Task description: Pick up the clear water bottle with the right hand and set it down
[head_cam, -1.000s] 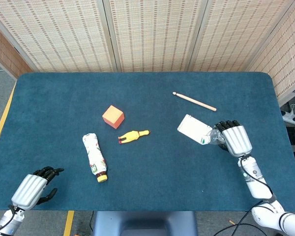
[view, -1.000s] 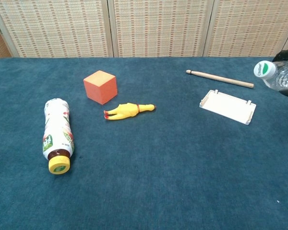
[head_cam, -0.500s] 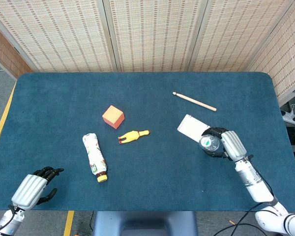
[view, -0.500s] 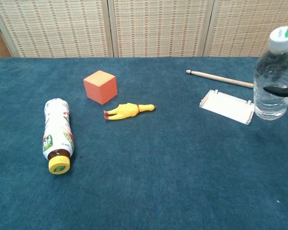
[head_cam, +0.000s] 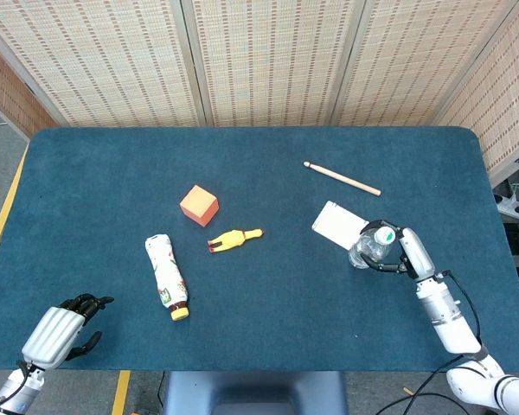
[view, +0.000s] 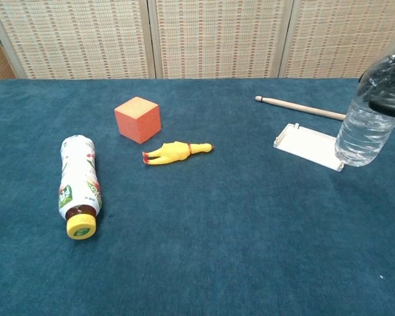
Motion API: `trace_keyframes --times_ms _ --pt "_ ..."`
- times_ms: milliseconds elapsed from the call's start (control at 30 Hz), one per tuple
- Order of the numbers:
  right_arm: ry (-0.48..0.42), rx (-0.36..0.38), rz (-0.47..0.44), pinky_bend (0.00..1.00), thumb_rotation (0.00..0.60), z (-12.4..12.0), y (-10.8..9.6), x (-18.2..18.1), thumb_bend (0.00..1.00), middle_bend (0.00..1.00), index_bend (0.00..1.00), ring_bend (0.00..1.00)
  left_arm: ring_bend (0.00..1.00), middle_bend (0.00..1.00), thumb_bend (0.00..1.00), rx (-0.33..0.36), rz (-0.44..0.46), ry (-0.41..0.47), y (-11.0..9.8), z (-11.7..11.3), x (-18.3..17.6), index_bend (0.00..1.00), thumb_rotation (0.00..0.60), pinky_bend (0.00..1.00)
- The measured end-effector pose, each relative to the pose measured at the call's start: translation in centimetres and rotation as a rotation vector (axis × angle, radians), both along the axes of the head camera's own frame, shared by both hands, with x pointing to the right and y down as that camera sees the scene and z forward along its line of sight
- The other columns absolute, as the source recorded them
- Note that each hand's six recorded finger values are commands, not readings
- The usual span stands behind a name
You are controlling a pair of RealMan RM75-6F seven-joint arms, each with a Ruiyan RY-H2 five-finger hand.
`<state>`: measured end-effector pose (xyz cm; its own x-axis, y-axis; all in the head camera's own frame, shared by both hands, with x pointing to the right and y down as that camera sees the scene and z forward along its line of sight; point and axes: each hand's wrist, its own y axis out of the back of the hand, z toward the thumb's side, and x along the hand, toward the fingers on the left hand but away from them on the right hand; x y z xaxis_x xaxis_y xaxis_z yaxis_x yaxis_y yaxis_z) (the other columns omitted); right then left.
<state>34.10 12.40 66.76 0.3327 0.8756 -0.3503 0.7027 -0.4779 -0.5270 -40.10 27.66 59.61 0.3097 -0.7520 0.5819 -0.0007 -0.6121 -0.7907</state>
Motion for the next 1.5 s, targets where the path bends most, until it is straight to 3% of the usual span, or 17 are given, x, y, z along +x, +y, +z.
trace_keyframes --times_ms 133,200,433,567,833,1000,1267,1400,1500 --pt "0.195 0.118 -0.103 0.68 0.600 -0.2 -0.4 -1.7 0.51 0.73 0.80 0.63 0.23 0.33 0.37 0.003 -0.001 0.000 0.0 0.0 -0.1 0.21 0.600 0.43" --pt "0.230 0.163 -0.141 0.68 0.600 -0.8 -0.4 -3.0 0.51 0.73 0.80 0.63 0.23 0.33 0.37 0.002 -0.005 0.002 0.0 0.0 -0.1 0.21 0.600 0.43" --pt "0.143 0.241 -0.176 0.68 0.600 -4.4 0.1 -7.6 0.51 0.73 0.81 0.63 0.23 0.33 0.37 0.003 -0.004 0.007 0.0 -0.2 -0.1 0.21 0.600 0.43" --pt "0.186 0.230 -0.165 0.68 0.600 -3.9 0.0 -6.6 0.51 0.73 0.81 0.63 0.23 0.33 0.37 0.004 -0.002 0.007 -0.1 -0.1 -0.1 0.21 0.600 0.43" --pt "0.367 0.161 -0.105 0.68 0.600 0.4 -0.6 -1.6 0.51 0.73 0.81 0.64 0.23 0.33 0.37 0.002 0.005 0.003 0.0 0.0 0.0 0.21 0.600 0.43" --pt "0.323 0.192 -0.102 0.68 0.600 -0.4 -0.7 -2.4 0.51 0.73 0.81 0.64 0.23 0.33 0.37 0.005 0.007 0.003 0.0 -0.1 0.0 0.21 0.600 0.43" --pt "0.171 0.265 -0.081 0.68 0.600 -4.8 -0.4 -4.3 0.51 0.73 0.81 0.64 0.23 0.33 0.37 0.010 0.008 0.008 0.0 -0.2 0.0 0.21 0.600 0.43" --pt "0.160 0.212 -0.067 0.68 0.600 -4.1 0.0 -3.3 0.51 0.73 0.81 0.64 0.23 0.33 0.37 0.006 0.010 0.008 0.0 -0.1 0.1 0.21 0.600 0.43" --pt "0.120 0.123 -0.043 0.68 0.600 -2.7 0.4 -2.3 0.51 0.73 0.81 0.64 0.23 0.33 0.37 0.004 0.015 0.004 0.1 0.0 0.1 0.21 0.600 0.43"
